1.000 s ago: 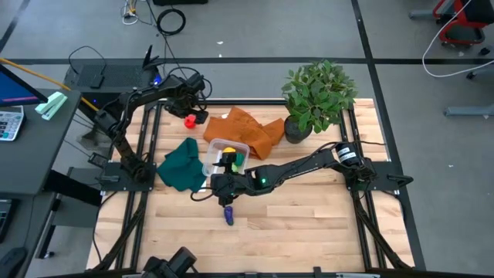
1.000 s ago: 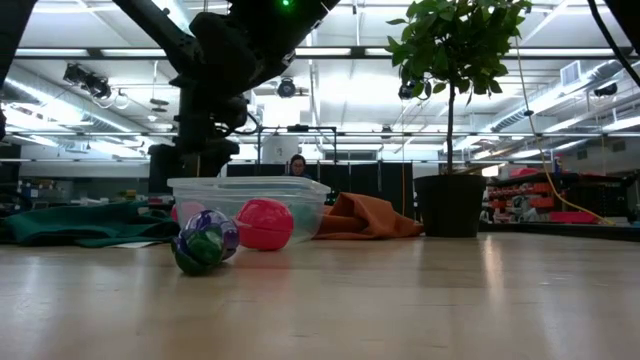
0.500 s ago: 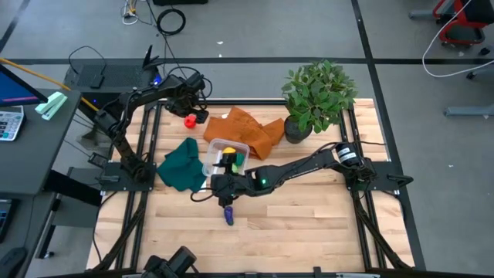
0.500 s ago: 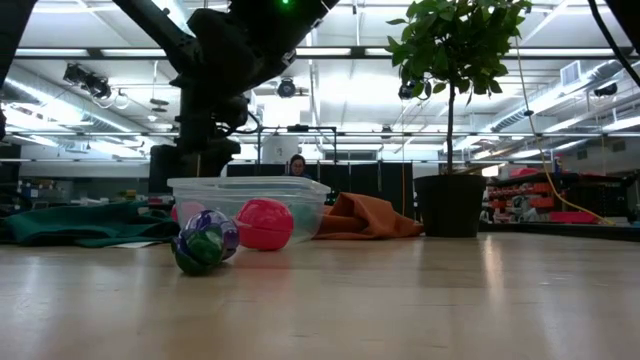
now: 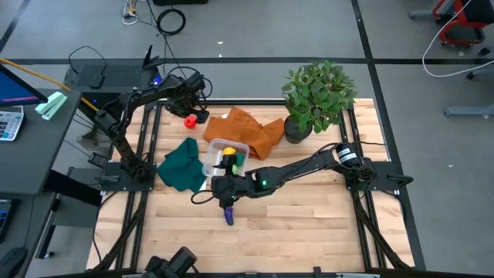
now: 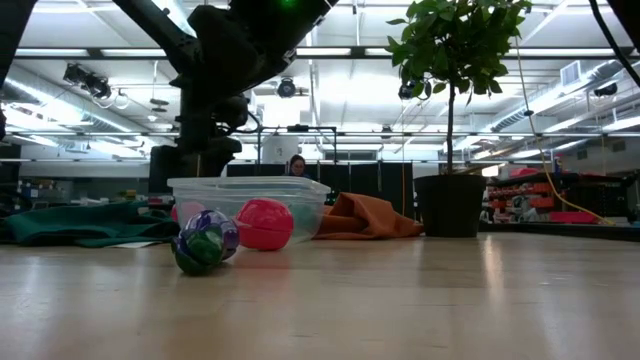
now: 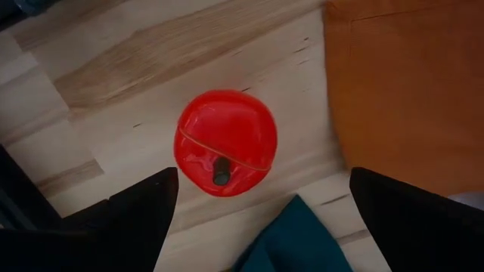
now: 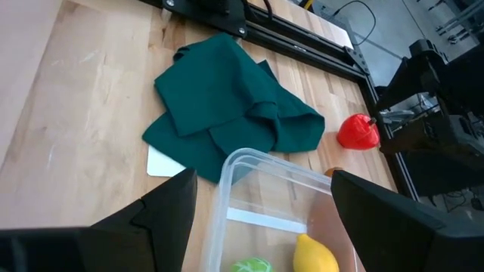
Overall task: Pick and placing Produce into tupperware
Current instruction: Put the red apple into the transparent bin
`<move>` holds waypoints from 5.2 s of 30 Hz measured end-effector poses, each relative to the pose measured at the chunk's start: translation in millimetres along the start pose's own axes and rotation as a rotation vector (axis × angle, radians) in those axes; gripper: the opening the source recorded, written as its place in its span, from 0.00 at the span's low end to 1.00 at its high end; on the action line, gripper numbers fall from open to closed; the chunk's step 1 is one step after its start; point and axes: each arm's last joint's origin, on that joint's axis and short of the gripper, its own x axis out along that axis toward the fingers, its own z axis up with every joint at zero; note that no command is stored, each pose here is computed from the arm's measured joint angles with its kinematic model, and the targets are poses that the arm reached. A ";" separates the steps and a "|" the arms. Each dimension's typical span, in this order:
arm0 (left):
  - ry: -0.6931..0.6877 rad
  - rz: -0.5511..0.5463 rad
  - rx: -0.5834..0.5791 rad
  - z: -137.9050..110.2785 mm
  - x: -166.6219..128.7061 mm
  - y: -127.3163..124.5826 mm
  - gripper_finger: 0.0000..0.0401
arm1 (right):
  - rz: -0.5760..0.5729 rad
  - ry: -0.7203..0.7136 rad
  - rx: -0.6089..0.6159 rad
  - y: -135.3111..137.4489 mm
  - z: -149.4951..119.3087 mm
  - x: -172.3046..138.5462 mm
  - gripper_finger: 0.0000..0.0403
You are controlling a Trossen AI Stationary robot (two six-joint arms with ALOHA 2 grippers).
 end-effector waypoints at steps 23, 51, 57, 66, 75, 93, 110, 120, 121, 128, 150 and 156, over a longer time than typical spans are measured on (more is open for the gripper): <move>0.031 0.062 -0.003 5.1 21.9 0.0 0.99 | 0.008 -0.002 0.019 4.4 0.5 -2.7 0.66; 0.020 0.059 0.005 6.2 21.9 -0.6 0.99 | 0.006 -0.002 0.024 3.9 0.5 -2.4 0.66; 0.020 0.059 -0.001 6.2 21.9 -0.3 0.99 | 0.006 -0.002 0.024 3.9 0.5 -2.4 0.66; 0.018 0.059 -0.006 6.3 21.9 -0.4 0.99 | 0.006 -0.002 0.025 3.9 0.5 -2.4 0.66; 0.010 0.070 -0.005 6.9 21.9 -0.1 0.99 | 0.006 -0.002 0.028 3.9 0.5 -2.4 0.66; 0.033 0.075 -0.003 9.2 31.9 -1.0 0.92 | 0.006 -0.002 0.031 3.8 0.4 -2.3 0.66; 0.067 0.110 0.055 11.5 46.2 -1.0 0.75 | 0.006 -0.002 0.030 3.8 0.4 -2.3 0.66; 0.116 0.121 0.091 9.1 40.4 -0.7 0.67 | 0.006 -0.002 0.029 3.7 0.4 -2.3 0.66; 0.122 0.122 0.095 9.2 38.0 -1.6 0.68 | 0.006 -0.002 0.028 3.8 0.4 -2.3 0.66; 0.090 0.104 0.131 6.7 4.1 -5.2 0.66 | 0.006 -0.001 0.027 3.8 0.3 -2.3 0.66; 0.033 -0.045 0.344 -63.9 -73.3 -62.8 0.67 | -0.027 0.101 -0.013 13.6 -10.0 -9.5 0.66; 0.048 -0.083 0.430 -84.6 -75.0 -90.4 0.65 | -0.038 0.095 -0.007 14.5 -5.4 -24.5 0.66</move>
